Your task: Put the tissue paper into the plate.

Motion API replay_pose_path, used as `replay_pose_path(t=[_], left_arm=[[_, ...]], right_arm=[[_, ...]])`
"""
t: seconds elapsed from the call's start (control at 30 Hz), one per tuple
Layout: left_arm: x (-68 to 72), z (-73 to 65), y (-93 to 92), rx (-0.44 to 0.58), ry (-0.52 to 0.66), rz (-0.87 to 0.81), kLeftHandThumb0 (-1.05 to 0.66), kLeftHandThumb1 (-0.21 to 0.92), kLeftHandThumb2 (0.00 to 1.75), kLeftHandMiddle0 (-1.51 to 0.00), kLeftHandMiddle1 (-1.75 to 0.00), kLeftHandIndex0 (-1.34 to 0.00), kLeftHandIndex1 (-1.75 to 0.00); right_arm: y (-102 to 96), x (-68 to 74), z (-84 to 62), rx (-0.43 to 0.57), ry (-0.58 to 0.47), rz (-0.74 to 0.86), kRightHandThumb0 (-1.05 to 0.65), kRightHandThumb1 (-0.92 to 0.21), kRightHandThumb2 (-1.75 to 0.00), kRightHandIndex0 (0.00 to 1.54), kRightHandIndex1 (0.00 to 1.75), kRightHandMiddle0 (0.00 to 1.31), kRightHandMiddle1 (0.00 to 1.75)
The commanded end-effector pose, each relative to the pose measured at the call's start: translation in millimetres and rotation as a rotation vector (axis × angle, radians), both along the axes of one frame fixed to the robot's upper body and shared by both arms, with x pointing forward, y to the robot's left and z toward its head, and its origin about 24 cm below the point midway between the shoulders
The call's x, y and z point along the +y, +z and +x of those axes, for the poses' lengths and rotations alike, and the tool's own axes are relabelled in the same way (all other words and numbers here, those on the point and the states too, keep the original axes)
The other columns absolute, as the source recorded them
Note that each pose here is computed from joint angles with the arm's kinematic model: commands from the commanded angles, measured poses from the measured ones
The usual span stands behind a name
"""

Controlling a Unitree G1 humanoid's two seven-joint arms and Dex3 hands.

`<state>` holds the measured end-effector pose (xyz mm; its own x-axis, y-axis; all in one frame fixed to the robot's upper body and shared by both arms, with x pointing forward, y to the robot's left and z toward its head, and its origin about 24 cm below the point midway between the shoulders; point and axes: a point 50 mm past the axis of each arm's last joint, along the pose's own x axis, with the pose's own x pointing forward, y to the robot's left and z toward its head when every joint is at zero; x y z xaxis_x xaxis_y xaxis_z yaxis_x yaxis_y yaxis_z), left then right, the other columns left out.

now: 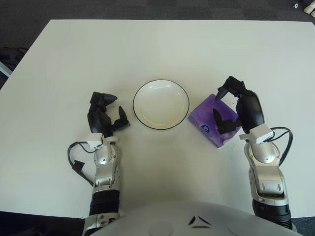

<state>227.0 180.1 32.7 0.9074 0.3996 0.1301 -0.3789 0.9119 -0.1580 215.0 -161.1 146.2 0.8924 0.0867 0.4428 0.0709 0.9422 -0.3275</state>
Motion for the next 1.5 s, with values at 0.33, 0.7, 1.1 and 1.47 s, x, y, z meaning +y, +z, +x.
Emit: replay_pose_path(t=[0.33, 0.7, 1.1, 1.47], left_arm=[[-0.3, -11.5, -27.3, 0.135, -0.002, -0.017, -0.01, 0.1, 1.58, -0.76, -1.75, -0.56, -1.75], [-1.4, -12.1, -27.3, 0.139, 0.001, -0.02, -0.01, 0.04, 1.65, -0.8, -1.75, -0.6, -1.75], [-1.4, -12.3, -28.1, 0.143, -0.004, -0.006, -0.01, 0.15, 1.53, -0.72, -1.75, -0.52, -1.75], [-2.8, -13.6, -29.4, 0.144, -0.011, -0.021, -0.01, 0.15, 1.52, -0.72, -1.75, -0.52, -1.75]], right_arm=[[13.0, 5.5, -14.7, -0.048, 0.03, -0.2, 0.0, -0.3, -1.25, 0.55, 1.71, 0.6, 1.56], [16.5, 5.9, -28.8, 0.05, 0.161, -0.53, -0.92, -0.65, -0.75, 0.01, 0.07, 0.01, 0.23], [9.1, -0.1, -33.6, 0.193, 0.148, -0.745, -1.05, -0.75, -0.51, 0.0, 0.0, 0.0, 0.0], [0.9, -4.9, -31.4, 0.332, 0.232, -0.842, -1.05, -0.69, -0.46, 0.0, 0.0, 0.0, 0.0]])
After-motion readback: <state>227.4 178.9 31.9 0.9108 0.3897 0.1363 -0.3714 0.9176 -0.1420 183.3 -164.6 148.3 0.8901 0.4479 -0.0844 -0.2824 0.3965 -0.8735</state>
